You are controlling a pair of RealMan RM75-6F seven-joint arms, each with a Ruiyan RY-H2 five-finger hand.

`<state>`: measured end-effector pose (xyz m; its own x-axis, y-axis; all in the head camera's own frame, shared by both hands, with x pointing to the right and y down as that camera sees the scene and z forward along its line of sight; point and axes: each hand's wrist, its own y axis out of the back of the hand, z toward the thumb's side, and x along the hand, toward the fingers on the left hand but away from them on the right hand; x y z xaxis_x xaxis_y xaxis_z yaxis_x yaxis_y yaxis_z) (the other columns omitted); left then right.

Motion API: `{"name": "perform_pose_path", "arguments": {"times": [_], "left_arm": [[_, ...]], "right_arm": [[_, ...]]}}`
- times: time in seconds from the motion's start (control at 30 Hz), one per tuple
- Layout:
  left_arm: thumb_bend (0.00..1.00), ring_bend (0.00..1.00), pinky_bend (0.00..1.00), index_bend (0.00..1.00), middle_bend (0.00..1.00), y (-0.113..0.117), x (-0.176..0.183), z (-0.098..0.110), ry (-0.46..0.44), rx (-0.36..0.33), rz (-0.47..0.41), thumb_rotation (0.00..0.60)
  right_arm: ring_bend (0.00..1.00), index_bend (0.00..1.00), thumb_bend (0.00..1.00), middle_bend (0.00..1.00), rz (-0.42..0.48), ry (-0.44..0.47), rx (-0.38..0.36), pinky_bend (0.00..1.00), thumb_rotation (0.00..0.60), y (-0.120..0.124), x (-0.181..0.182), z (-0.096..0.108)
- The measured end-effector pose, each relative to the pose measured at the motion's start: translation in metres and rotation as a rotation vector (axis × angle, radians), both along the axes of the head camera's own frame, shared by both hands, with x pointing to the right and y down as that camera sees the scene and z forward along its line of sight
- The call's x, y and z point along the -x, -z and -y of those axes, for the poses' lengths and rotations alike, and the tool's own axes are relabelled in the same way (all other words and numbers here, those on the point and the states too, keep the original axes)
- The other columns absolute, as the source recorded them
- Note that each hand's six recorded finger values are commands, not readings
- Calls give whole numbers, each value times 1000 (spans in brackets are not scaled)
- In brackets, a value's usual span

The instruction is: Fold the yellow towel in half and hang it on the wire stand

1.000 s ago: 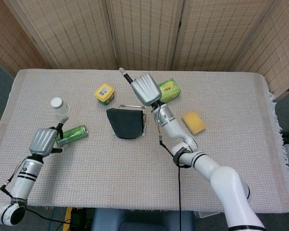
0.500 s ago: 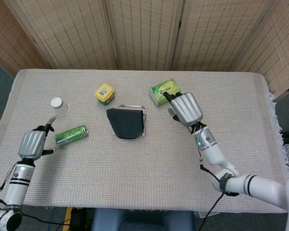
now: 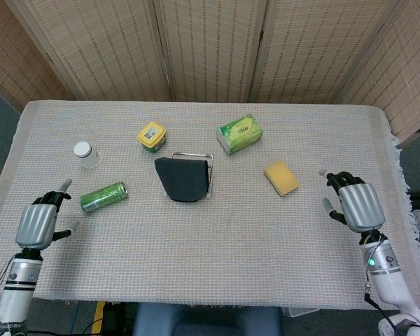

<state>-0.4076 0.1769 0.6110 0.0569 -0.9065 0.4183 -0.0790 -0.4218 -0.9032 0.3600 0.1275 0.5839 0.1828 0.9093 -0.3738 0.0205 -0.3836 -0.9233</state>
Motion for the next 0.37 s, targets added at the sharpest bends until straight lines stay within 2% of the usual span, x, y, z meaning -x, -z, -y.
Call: {"name": "perform_pose_path", "arguments": {"times": [0.17, 0.37], "left_arm": [[265, 287, 408, 24, 359, 11, -1, -22, 5, -2, 19, 600], [265, 287, 363, 26, 357, 23, -8, -42, 0, -9, 4, 600]], "right_arm": [[261, 215, 407, 363, -2, -75, 30, 372, 600, 9, -31, -33], [258, 216, 408, 357, 6, -150, 61, 365, 600, 18, -52, -58]]}}
